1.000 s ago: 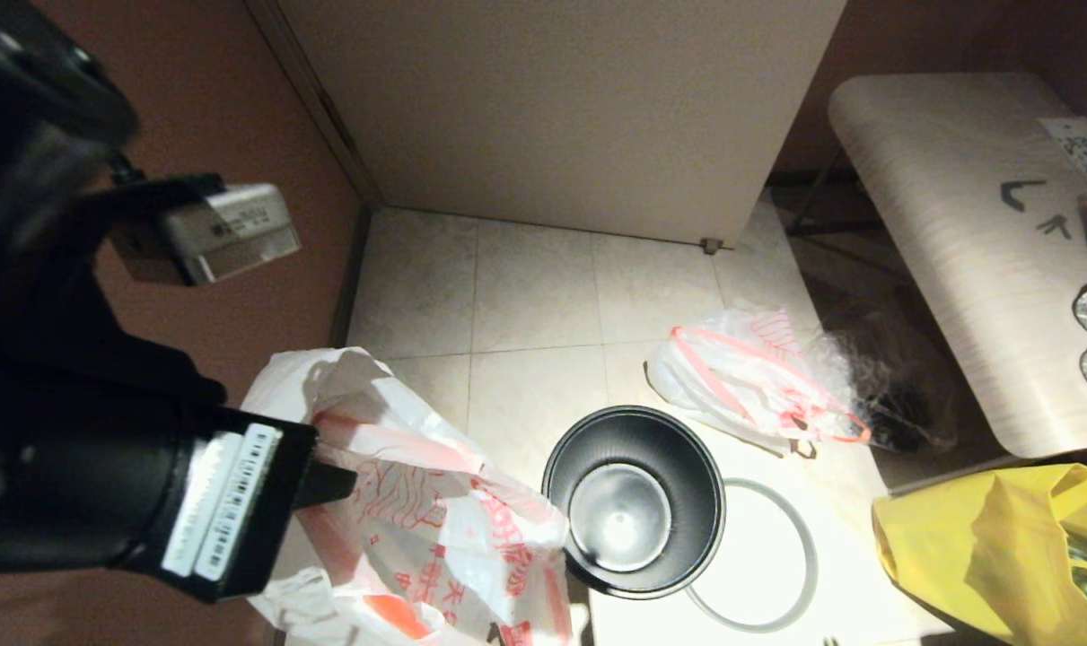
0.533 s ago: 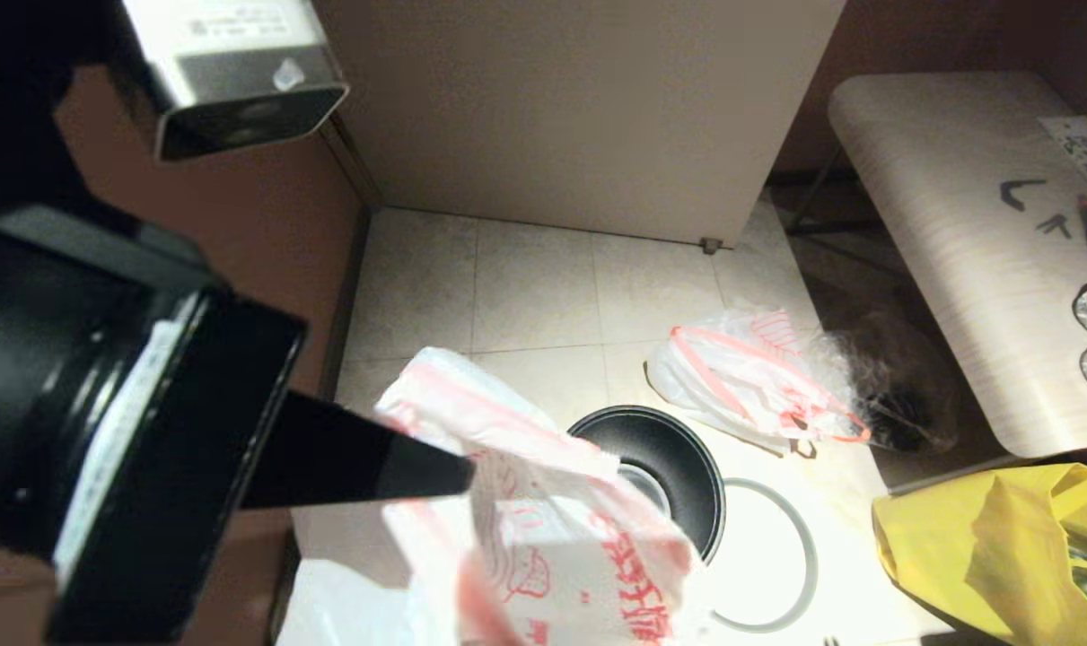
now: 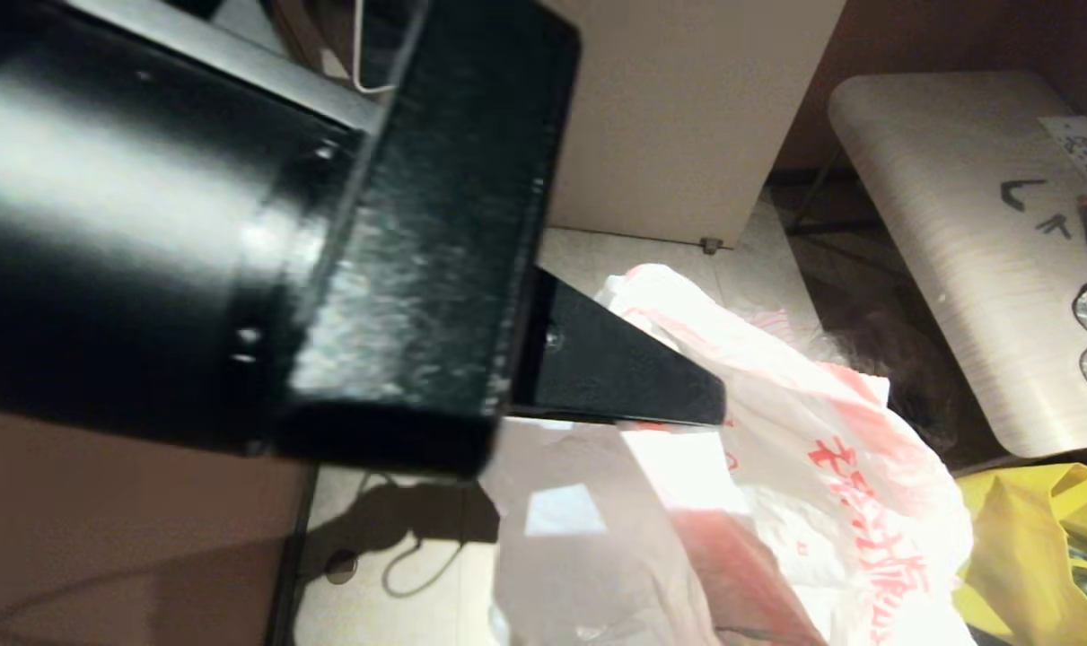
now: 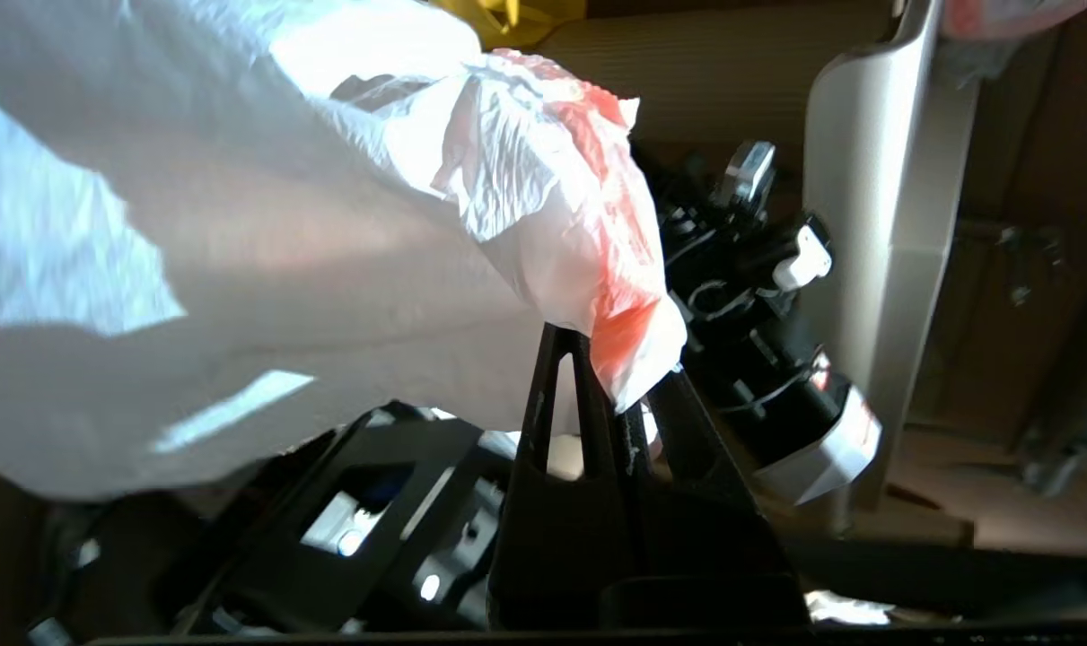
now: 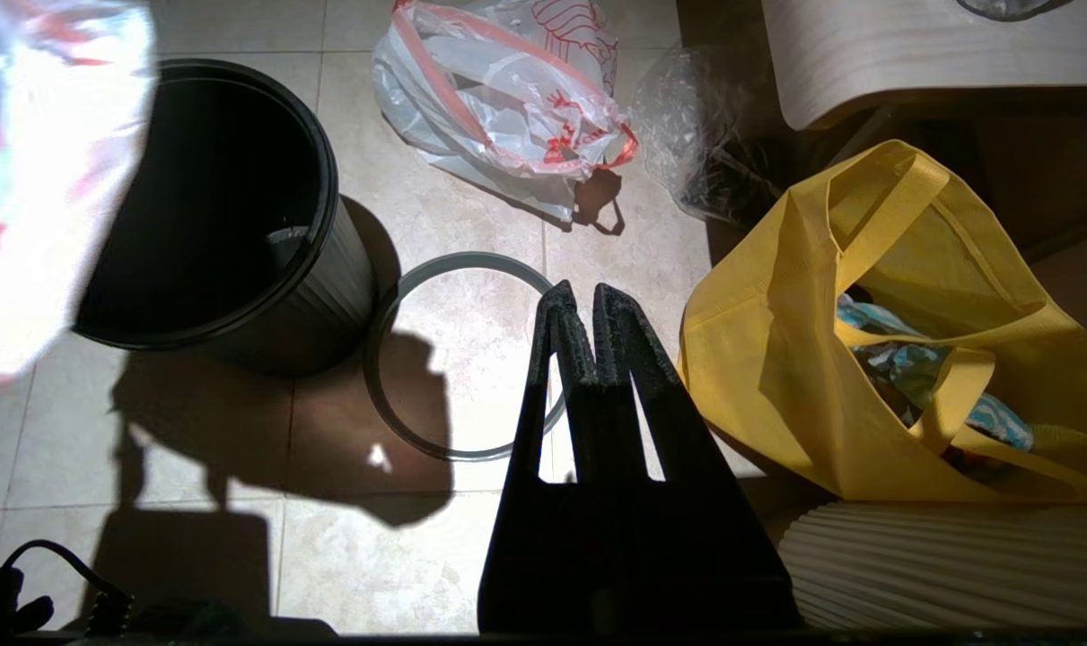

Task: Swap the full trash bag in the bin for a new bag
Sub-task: Put the new garbage bag on the trash can

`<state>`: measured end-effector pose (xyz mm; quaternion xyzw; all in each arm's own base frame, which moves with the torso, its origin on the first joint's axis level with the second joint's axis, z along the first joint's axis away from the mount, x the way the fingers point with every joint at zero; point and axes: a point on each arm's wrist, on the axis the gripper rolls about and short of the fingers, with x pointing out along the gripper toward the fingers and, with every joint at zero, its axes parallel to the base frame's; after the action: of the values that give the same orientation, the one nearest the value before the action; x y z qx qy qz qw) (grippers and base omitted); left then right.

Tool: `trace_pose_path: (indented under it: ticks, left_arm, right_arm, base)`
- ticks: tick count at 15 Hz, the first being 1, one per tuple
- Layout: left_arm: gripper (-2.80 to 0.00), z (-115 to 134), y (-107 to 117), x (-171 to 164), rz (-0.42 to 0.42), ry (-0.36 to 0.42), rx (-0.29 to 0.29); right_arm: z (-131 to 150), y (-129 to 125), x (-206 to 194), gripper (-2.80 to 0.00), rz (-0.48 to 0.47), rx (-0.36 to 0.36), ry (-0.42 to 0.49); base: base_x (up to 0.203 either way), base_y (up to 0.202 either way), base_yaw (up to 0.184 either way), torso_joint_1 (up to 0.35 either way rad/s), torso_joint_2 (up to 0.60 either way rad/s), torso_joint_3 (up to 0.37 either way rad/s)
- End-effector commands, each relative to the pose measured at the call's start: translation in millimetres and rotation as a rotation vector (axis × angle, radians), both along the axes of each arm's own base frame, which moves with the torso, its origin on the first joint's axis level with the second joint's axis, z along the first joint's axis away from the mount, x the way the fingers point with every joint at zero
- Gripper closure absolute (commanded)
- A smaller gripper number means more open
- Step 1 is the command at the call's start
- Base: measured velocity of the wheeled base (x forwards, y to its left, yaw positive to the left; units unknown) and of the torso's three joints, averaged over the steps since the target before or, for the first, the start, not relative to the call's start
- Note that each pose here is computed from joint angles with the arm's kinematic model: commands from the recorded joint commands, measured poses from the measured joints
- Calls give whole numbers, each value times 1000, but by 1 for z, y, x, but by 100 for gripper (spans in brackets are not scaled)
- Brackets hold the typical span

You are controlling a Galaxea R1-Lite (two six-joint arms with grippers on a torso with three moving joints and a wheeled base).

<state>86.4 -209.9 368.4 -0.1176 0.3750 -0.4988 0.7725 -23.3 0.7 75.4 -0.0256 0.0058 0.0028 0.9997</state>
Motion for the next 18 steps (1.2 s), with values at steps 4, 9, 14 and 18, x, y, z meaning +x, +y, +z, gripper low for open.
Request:
trace_pose_path:
  ticks: [4, 9, 14, 18]
  left_arm:
    - [0, -12, -27, 28, -15, -83, -216]
    - [0, -51, -51, 69, -12, -260, -248]
    - [0, -143, -49, 81, -13, -262, -122]
    - [0, -166, -45, 77, -30, -166, -140]
  right_arm:
    - [0, 0, 0, 0, 7, 2, 4]
    - [0, 0, 0, 0, 9, 2, 0]
    - [1, 0, 0, 0, 16, -50, -9]
    - [55, 1, -9, 0, 53, -67, -87]
  base:
    - [0, 0, 0, 0, 0, 0]
    - [0, 0, 0, 0, 0, 0]
    - [0, 0, 0, 0, 0, 0]
    - [0, 0, 0, 0, 0, 0]
